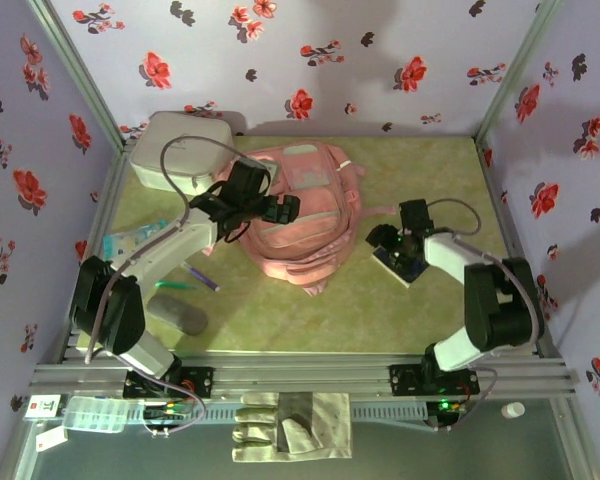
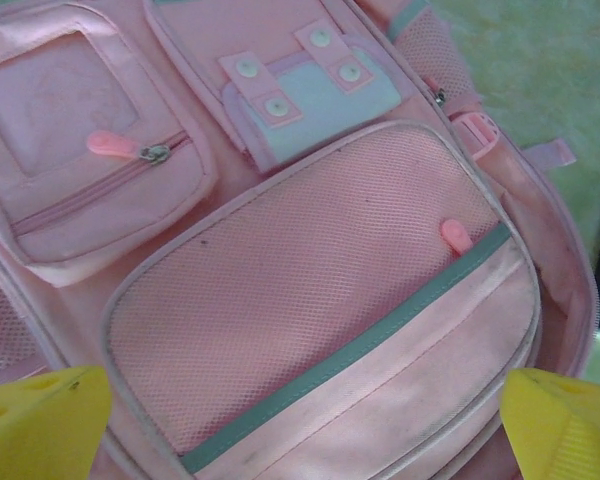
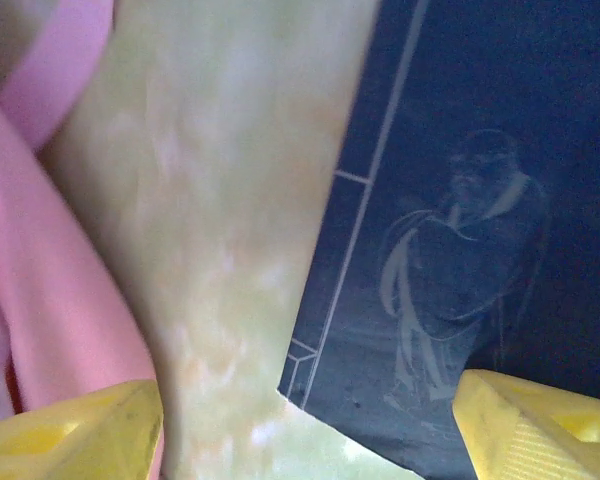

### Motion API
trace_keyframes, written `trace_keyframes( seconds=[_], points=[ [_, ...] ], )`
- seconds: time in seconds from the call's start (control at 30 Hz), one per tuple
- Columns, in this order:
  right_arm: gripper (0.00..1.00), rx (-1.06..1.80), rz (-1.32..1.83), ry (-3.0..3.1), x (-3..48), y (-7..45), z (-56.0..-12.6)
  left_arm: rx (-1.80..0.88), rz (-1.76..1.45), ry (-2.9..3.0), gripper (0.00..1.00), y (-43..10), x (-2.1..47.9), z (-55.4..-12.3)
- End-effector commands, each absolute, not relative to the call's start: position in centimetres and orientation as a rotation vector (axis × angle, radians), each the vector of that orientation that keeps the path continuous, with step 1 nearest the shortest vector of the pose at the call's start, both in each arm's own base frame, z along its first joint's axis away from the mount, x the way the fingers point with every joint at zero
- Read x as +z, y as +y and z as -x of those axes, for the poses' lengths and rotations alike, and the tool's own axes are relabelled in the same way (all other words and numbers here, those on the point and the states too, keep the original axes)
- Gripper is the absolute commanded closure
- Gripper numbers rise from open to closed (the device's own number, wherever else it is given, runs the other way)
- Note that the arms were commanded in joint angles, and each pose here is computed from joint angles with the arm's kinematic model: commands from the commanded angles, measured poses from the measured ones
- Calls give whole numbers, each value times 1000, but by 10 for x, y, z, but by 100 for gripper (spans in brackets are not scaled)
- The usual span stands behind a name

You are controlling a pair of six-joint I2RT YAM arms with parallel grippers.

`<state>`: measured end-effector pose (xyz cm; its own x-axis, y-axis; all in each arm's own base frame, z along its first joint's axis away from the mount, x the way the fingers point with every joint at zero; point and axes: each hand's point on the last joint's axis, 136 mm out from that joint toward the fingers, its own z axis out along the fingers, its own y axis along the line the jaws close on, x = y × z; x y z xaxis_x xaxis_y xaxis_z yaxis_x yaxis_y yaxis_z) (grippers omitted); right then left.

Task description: Pack the student bag

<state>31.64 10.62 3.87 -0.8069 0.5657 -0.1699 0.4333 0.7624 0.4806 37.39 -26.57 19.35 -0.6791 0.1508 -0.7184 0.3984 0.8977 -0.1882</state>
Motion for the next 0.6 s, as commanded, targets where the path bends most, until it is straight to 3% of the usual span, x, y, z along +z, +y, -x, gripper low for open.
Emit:
trace_keyframes(
  seconds=[0.0,0.17,0.33,0.57],
  points=[
    [22,551,-973,2764,12,108,-257,-494,-425,2311,0,-287,198,-373],
    [21,600,-926,2663,47,112,-266,-542,-490,2330,0,-316,196,-366],
    [18,375,-764,2548,96,80,-296,-640,-541,2347,0,-356,194,-356],
    [21,276,-919,2507,83,22,-305,-691,-684,2388,0,-418,177,-329]
  ],
)
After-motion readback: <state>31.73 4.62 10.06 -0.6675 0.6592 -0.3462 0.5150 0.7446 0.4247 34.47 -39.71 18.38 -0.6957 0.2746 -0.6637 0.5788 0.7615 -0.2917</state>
